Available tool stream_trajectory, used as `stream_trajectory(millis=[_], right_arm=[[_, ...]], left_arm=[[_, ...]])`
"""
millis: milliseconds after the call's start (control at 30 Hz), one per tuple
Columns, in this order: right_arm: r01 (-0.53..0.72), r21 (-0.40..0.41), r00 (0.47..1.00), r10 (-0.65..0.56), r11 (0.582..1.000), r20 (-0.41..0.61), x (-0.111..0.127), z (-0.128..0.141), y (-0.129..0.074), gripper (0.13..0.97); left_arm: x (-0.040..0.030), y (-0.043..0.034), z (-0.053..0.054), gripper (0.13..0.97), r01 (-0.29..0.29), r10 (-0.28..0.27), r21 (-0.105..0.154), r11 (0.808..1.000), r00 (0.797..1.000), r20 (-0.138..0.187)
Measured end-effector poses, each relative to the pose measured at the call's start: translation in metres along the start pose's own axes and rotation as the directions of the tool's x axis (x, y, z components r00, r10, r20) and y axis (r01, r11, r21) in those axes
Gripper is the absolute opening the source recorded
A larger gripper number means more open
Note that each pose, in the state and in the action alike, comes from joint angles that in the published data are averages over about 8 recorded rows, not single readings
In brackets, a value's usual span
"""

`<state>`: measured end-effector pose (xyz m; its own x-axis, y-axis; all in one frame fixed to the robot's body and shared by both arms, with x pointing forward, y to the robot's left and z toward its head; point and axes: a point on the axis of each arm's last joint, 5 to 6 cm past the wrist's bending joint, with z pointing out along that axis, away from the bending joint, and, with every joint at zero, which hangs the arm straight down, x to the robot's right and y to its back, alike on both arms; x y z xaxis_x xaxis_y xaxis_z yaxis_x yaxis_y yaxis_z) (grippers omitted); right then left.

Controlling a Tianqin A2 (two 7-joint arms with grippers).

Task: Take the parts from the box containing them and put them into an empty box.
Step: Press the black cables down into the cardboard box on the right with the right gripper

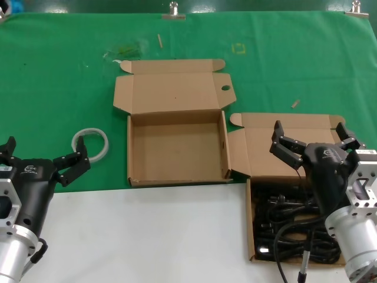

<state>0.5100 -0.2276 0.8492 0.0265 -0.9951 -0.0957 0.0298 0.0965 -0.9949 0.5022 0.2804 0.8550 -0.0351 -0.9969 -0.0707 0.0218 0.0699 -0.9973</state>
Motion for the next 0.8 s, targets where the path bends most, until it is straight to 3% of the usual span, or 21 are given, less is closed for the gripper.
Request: stream_trajectory(millis=[800], right_arm=[[0.000, 0.000, 1.000, 0.000, 1.000, 0.000, 0.0000, 0.0000, 0.0000, 0.966]], left_arm=[[0.0000, 0.0000, 0.0000, 0.965, 0.000, 0.000, 0.000, 1.000, 1.000, 0.000]])
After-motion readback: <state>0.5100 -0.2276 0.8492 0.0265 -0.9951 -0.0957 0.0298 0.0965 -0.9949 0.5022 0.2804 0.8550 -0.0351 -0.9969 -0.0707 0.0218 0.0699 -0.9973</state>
